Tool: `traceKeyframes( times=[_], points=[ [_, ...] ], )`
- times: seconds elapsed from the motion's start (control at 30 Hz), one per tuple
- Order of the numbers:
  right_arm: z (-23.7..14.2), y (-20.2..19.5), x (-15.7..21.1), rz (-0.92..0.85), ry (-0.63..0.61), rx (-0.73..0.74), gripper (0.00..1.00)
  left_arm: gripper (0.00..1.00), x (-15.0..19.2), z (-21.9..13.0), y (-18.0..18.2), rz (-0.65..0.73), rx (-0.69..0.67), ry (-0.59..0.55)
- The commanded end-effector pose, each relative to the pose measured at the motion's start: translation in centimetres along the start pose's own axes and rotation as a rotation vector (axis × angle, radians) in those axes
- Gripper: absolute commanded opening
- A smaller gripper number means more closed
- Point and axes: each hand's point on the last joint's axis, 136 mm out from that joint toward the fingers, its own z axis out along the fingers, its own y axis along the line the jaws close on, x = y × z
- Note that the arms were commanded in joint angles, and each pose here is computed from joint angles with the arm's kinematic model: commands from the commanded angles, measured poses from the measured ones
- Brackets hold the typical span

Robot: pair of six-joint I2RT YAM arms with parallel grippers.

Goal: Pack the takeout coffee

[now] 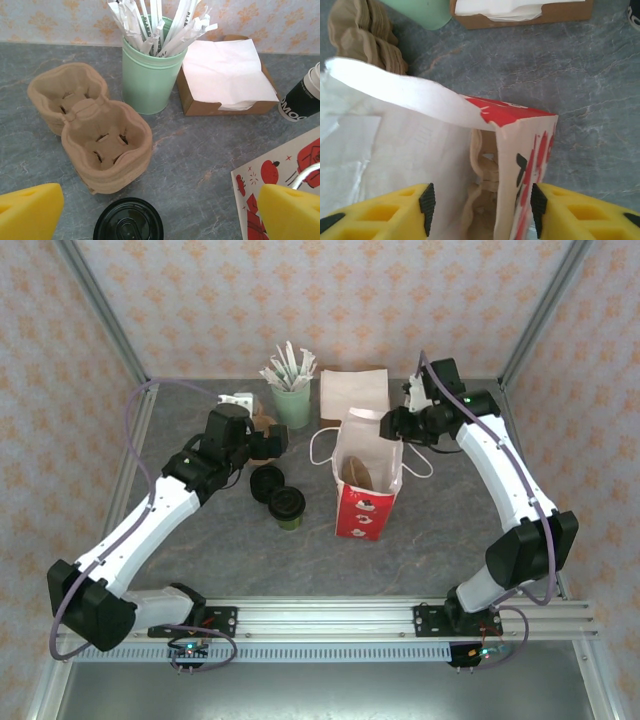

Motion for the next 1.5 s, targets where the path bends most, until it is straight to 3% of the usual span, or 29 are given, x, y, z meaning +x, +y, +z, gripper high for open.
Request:
traceKeyframes(
  times=[0.0, 0.1, 0.27, 0.63, 0.77, 0.9, 1.17, 1.33, 1.47],
  points=[
    [-1.1, 0.2, -0.1, -0.056, -0.019, -0.004, 0.3, 1.0, -0.3, -1.1, 0.3, 0.014, 0.0, -0.018],
    [-2.2, 0.7, -0.6, -0.079, -0.072, -0.017, 0.17, 1.0, 0.2, -1.3, 0.2, 0.008, 0.011, -0.004],
    [-5.2, 2.1, -0.9, -0.128, -0.183, -0.044, 0.06, 1.0, 0.3, -2.3, 0.5, 0.0, 0.015, -0.023],
    [-9.0, 3.6, 0.4, -0.172, -0.404, -0.084, 0.0, 1.0, -0.3, -3.9, 0.6, 0.017, 0.028, -0.053],
    [-9.0, 3.9, 0.5, -0.14, -0.381, -0.098, 0.0, 0.99, -1.0, -4.6, 0.1, 0.019, 0.046, -0.056],
    [-8.2, 4.1, 0.3, -0.064, -0.361, -0.13, 0.0, 0.94, -2.0, -5.7, -3.3, 0.117, 0.135, -0.017],
    [-6.5, 4.6, -0.2, -0.027, -0.338, -0.148, 0.0, 0.87, -4.7, -9.1, -14.6, 0.275, 0.411, 0.022],
    [-5.9, 5.0, -0.2, -0.012, -0.329, -0.158, 0.0, 0.79, -3.6, -9.4, -20.1, 0.313, 0.516, 0.094],
    [-5.7, 4.9, -0.1, 0.016, -0.326, -0.162, 0.0, 0.71, -0.8, -8.2, -23.1, 0.313, 0.548, 0.198]
  ],
)
